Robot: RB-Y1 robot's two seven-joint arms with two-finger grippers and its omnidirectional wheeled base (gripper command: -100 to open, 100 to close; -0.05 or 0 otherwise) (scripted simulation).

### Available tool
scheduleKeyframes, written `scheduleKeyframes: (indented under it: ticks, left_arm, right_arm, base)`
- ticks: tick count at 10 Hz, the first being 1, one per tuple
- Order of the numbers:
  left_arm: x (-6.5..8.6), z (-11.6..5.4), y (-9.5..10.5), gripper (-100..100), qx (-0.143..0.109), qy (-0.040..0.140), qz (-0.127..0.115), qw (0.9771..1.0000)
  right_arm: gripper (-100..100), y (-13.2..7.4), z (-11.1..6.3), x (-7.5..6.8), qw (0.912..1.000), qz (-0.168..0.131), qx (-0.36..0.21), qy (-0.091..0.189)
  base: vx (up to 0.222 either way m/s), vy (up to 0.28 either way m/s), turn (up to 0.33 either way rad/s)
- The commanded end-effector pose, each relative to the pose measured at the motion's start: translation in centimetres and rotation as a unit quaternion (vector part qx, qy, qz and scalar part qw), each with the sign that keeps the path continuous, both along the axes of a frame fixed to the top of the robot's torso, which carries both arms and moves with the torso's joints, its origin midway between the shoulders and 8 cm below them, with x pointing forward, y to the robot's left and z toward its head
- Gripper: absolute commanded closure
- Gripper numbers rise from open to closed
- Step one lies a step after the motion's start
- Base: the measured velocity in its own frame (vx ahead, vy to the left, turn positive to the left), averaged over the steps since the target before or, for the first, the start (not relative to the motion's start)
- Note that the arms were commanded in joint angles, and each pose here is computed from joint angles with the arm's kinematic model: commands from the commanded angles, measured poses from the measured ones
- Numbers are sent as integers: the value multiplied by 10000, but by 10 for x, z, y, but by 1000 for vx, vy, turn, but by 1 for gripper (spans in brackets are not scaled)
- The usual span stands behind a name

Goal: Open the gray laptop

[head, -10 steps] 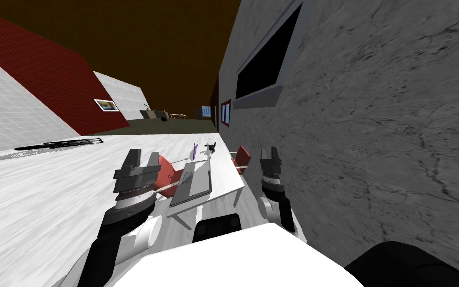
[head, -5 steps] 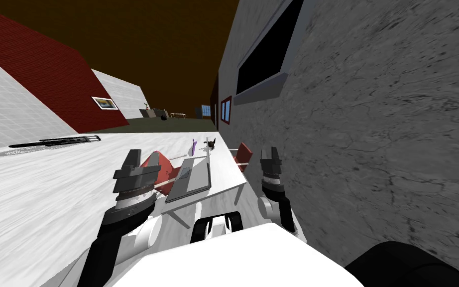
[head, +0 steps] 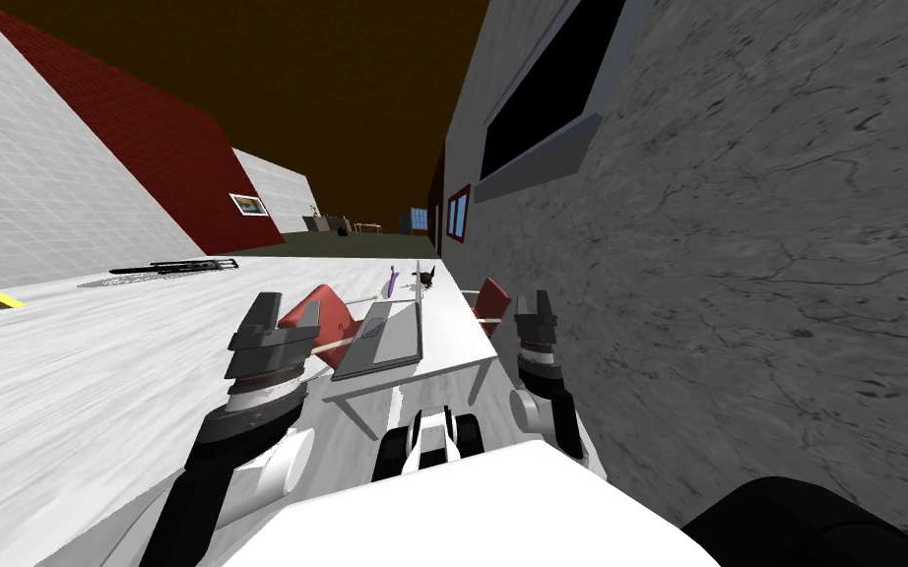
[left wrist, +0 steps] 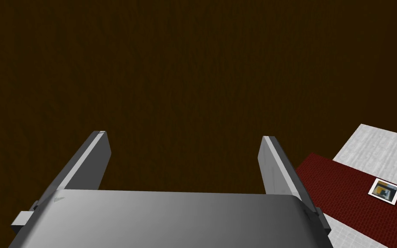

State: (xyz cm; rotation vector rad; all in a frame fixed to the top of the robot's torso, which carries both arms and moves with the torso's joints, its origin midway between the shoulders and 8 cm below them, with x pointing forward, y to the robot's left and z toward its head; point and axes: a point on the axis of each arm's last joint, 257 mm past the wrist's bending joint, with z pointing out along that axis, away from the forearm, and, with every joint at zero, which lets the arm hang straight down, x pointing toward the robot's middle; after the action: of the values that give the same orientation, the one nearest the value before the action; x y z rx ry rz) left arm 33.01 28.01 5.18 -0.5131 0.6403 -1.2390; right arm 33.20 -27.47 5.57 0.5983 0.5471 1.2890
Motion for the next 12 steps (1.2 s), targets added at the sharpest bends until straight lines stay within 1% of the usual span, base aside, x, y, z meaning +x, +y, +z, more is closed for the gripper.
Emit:
scheduleKeyframes:
  ticks: [1, 4, 9, 12]
  left_arm:
    - [6, 4, -5, -100, 253, 124, -80, 9996]
    - [10, 12, -6, -100, 341, 179, -70, 9992]
    - [15, 28, -5, -100, 373, 245, 14, 9990]
    - [20, 33, 0, -100, 376, 369, 79, 9986]
  right_arm:
    - [0, 0, 0, 0, 10000, 0, 0, 0]
    - [0, 0, 0, 0, 10000, 0, 1, 0]
    - [0, 0, 0, 0, 10000, 1, 1, 0]
    - [0, 0, 0, 0, 10000, 1, 1, 0]
  base:
    - [-15, -86, 236]
    - [10, -111, 99]
    - [-5, -100, 41]
    - [-1, -108, 2]
